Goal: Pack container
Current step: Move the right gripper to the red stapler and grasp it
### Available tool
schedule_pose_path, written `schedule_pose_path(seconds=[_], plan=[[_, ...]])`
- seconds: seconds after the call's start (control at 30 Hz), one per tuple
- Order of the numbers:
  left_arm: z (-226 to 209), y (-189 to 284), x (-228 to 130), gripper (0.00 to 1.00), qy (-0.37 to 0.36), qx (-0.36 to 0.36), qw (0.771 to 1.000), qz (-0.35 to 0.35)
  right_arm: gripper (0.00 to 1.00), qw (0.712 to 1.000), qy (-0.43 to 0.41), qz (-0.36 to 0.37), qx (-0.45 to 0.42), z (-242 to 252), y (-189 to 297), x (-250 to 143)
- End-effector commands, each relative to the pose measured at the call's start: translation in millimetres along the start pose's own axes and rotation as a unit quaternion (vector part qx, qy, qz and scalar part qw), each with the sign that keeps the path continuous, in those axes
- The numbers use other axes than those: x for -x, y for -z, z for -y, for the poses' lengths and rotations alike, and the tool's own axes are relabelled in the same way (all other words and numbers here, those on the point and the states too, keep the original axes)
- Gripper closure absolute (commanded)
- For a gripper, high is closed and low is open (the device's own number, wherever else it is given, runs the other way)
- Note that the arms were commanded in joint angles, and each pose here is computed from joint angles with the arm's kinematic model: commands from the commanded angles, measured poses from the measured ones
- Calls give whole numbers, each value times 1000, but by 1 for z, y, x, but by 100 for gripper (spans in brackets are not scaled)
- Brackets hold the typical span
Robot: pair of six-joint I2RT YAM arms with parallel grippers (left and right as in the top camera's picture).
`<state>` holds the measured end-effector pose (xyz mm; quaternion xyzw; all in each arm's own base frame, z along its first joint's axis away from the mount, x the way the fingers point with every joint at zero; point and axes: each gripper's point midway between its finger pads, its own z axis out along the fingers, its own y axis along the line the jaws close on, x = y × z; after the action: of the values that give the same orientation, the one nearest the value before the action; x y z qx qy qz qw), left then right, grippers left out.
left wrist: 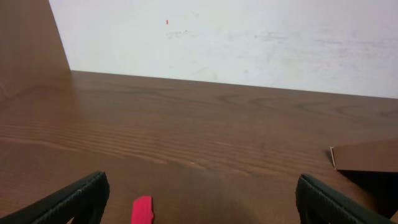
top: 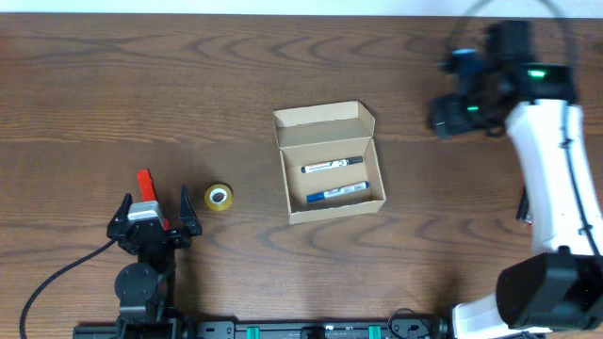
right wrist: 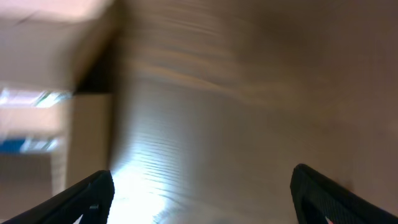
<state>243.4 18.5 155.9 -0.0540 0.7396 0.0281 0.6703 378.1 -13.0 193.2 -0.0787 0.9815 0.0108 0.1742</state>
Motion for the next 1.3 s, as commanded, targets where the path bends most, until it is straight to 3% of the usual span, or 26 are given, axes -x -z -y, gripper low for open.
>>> schedule_pose_path(seconds=[0.0, 0.17, 0.37, 0.6, 1.03, 1.27], plan=[[-1, -1, -19, 5, -3, 3, 1000, -26, 16, 977, -208, 10, -43, 68, 19, -21], [-1, -1, -18, 5, -3, 3, 1000, -26, 14, 945, -317, -10, -85, 142, 17, -69], [-1, -1, -18, 5, -3, 3, 1000, -26, 12, 926, -362, -31, -105, 187, -2, -121], [-1, -1, -18, 5, -3, 3, 1000, -26, 11, 942, -314, -74, -89, 189, -42, -172], [-1, -1, -18, 5, -3, 3, 1000, -26, 12, 948, -296, -55, -99, 189, -85, -187], [-1, -1, -19, 5, -3, 3, 1000, -26, 13, 947, -299, -81, -83, 188, -109, -196]])
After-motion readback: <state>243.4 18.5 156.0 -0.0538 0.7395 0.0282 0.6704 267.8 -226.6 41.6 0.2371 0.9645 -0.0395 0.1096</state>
